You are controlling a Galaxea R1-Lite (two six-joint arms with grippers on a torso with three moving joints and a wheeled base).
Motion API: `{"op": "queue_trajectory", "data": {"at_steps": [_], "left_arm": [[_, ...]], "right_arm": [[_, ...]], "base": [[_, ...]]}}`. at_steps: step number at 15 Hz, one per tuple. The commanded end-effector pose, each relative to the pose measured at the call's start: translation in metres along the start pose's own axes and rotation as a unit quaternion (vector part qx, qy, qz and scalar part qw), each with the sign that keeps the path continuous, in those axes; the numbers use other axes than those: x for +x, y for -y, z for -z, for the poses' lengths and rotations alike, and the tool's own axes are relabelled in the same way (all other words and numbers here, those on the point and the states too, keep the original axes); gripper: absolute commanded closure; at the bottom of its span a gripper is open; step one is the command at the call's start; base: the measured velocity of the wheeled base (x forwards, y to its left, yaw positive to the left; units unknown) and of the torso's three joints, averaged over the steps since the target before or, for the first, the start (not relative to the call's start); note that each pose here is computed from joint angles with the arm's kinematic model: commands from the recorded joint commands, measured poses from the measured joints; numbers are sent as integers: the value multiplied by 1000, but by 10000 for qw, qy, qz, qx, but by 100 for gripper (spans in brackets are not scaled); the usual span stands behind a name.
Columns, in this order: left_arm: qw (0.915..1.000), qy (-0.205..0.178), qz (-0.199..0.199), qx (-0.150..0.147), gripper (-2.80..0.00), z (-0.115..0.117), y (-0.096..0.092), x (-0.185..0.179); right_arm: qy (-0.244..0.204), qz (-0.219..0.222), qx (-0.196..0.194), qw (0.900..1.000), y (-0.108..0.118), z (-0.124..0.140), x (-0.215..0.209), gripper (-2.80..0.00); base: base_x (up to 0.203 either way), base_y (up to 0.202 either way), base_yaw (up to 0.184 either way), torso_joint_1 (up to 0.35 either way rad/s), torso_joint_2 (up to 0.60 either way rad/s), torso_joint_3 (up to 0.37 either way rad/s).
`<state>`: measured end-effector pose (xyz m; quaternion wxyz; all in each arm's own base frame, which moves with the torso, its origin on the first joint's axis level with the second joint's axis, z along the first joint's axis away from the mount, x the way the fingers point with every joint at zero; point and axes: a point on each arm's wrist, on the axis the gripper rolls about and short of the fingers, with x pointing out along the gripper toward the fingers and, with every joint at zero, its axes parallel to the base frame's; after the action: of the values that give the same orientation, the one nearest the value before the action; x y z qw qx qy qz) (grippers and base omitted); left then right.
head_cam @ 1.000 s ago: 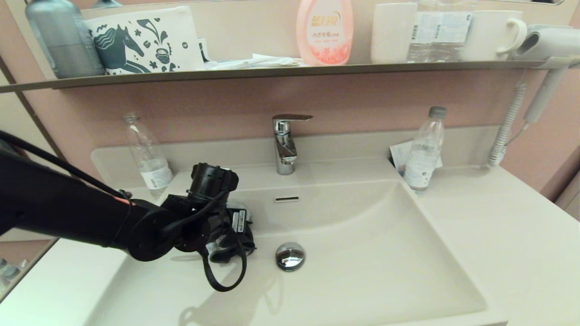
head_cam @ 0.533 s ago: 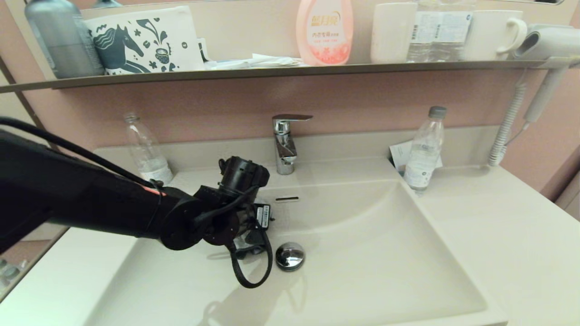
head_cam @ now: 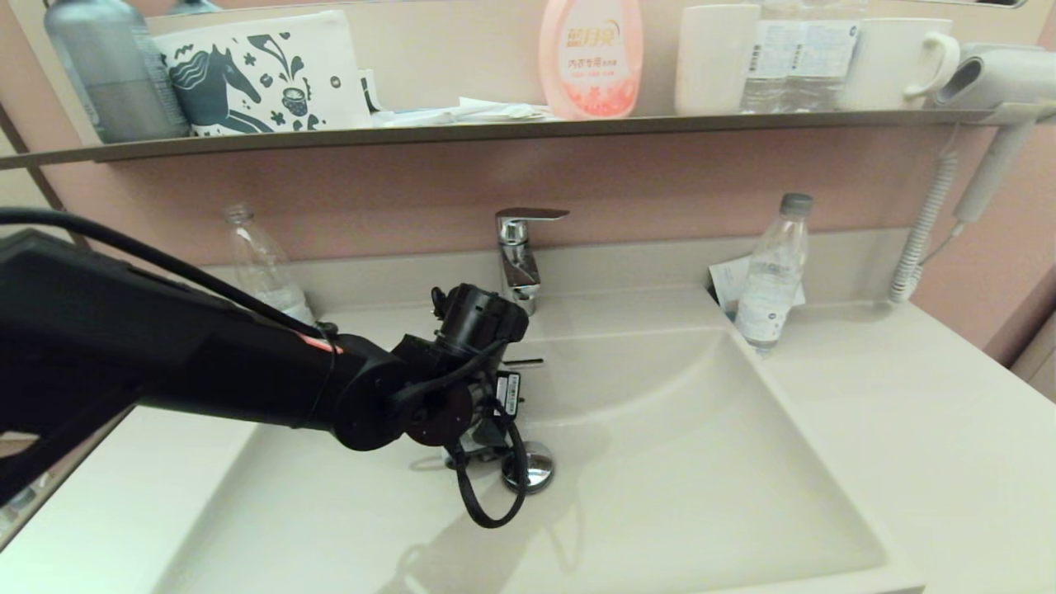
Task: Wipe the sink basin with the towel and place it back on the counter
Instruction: Wipe the sink
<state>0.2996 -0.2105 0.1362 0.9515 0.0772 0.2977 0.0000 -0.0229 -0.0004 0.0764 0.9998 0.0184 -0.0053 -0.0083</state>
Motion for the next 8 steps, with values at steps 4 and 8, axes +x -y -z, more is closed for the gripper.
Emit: {"op": "queue_trajectory", "data": {"at_steps": [4,8], "left_arm": [[9973,-249,-559,-406,0,-13,-62,13],[9955,-361,-771,-423,0,-10,-108,2]], "right_arm": [[-5,1,0,10000,0,0,0,0],[-5,1,0,10000,0,0,0,0]], "base": [[0,0,0,0,0,0],[0,0,0,0,0,0]]}}
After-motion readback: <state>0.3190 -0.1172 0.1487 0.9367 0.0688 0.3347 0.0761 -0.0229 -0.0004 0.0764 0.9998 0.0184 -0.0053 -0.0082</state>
